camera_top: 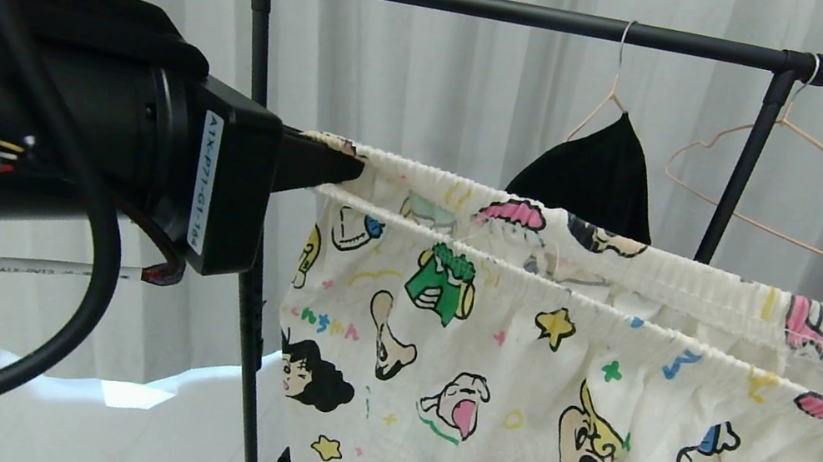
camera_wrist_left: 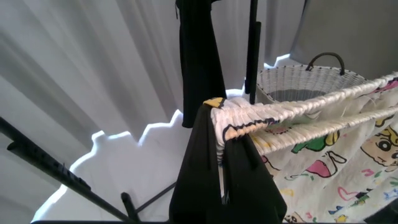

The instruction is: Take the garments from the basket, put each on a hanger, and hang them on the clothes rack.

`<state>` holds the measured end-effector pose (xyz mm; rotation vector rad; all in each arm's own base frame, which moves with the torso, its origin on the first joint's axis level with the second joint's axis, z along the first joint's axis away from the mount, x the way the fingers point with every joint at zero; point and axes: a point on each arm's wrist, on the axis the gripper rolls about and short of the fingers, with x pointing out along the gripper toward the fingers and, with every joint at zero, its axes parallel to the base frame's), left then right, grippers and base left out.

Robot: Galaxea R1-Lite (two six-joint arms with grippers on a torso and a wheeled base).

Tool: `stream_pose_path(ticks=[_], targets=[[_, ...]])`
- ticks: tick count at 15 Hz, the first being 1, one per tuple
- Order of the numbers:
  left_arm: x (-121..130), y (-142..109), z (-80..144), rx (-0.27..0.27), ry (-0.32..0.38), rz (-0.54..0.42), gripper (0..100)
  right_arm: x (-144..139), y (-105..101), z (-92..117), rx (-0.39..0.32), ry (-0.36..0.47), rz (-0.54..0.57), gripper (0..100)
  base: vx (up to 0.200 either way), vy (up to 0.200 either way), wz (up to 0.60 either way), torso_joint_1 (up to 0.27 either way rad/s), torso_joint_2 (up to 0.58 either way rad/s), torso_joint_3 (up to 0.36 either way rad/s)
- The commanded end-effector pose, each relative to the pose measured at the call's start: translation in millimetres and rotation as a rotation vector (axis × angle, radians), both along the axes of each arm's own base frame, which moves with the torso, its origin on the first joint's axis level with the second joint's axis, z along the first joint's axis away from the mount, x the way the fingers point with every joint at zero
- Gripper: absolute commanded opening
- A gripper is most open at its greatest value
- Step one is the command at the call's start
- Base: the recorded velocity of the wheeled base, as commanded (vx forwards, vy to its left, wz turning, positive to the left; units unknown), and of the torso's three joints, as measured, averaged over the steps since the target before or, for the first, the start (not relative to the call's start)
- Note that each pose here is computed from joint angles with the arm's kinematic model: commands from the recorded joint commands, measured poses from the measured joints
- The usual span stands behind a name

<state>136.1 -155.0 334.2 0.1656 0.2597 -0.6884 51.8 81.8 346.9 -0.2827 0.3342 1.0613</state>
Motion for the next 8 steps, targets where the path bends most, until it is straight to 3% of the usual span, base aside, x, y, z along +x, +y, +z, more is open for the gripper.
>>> stream_pose_path(ticks=[1,5,8], targets=[[0,-1,-1,0.003,0.002,-0.005,0,0,1,0,-0.002,0.001,0.003,0,0.0,0.0,0.0,0.0,0.0,0.0],[-14,3,2,-0.007,-0.004,-0.048,0,3,2,-1,-0.005,-0.004,-0.021,0,0.0,0.0,0.0,0.0,0.0,0.0],[-25,12,-3,0.043,0.039,-0.064,0,20,14,1,0.025,-0.028,-0.086,0,0.0,0.0,0.0,0.0,0.0,0.0]])
